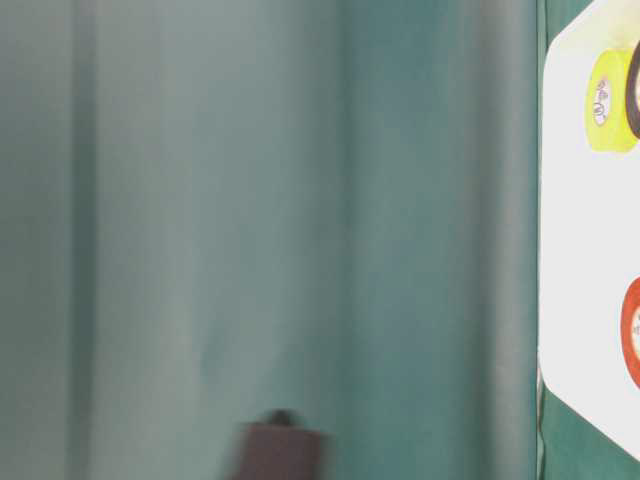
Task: Put the tape alternately from left to right into the white case.
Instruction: 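Close the left gripper on the teal roll's rim and lift, then carry the teal roll to the tray's upper left and lower it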
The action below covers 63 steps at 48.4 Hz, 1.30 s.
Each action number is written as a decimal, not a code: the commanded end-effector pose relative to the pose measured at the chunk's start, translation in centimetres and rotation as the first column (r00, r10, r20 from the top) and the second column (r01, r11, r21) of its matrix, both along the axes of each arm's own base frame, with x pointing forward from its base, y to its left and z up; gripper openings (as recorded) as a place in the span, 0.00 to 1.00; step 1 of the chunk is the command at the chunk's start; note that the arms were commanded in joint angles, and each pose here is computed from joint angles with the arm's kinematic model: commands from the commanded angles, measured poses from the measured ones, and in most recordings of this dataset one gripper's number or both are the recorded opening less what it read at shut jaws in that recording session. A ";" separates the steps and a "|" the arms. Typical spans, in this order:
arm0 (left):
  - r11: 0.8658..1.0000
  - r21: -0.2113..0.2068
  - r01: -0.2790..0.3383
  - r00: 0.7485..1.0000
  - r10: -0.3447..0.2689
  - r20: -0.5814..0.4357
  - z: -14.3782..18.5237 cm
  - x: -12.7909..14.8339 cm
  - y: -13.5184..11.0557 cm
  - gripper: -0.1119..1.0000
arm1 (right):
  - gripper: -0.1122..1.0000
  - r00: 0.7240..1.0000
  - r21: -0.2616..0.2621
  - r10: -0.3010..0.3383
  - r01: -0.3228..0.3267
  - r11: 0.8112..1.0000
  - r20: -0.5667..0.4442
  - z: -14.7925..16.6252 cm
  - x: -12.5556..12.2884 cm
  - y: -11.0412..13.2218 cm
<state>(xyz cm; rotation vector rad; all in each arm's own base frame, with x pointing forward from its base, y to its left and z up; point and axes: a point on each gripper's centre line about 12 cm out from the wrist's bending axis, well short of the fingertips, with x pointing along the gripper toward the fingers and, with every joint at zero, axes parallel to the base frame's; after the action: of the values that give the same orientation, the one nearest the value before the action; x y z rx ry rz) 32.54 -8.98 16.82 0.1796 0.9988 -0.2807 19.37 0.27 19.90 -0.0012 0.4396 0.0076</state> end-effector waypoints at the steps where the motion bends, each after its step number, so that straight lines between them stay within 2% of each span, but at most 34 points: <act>1: 1.000 -0.020 0.002 0.998 0.000 0.069 3.3 0.3 -0.2 0.30 | 0.63 1.000 0.002 0.003 -0.003 1.000 0.021 0.5 0.2 0.0; 8: 1.000 -0.016 0.004 0.999 -0.003 0.055 4.0 -0.2 0.0 0.30 | 0.63 1.000 0.000 0.003 -0.003 1.000 0.022 0.6 0.2 0.0; 17: 1.000 -0.007 -0.013 1.000 0.013 0.022 3.2 -0.4 0.6 0.30 | 0.63 1.000 0.000 0.005 -0.005 1.000 0.027 0.8 0.3 0.1; 28: 0.994 0.003 -0.106 0.994 0.107 -0.004 2.9 -0.8 3.9 0.30 | 0.63 1.000 0.002 0.003 -0.003 1.000 0.029 0.8 0.3 0.0; 38: 0.973 0.001 -0.232 0.973 0.232 0.007 3.3 -1.1 8.1 0.30 | 0.63 1.000 0.002 0.003 -0.003 1.000 0.029 0.8 0.3 0.0; 46: 0.942 0.005 -0.337 0.942 0.336 0.008 3.2 -1.8 11.6 0.30 | 0.63 1.000 0.002 0.004 -0.004 1.000 0.027 0.8 0.3 0.1; 53: 0.894 0.008 -0.447 0.894 0.447 -0.010 2.6 -3.0 15.1 0.30 | 0.63 1.000 0.002 0.003 -0.003 1.000 0.024 0.7 0.3 0.0; 63: 0.822 0.009 -0.570 0.822 0.570 -0.012 2.4 -4.2 19.2 0.30 | 0.63 1.000 0.002 0.004 -0.004 1.000 0.027 0.8 0.3 0.1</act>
<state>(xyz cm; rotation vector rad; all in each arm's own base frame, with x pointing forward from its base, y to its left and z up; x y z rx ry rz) 28.49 8.78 18.13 -0.1058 1.0638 0.2265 19.36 0.27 19.93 -0.0012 0.4381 0.0076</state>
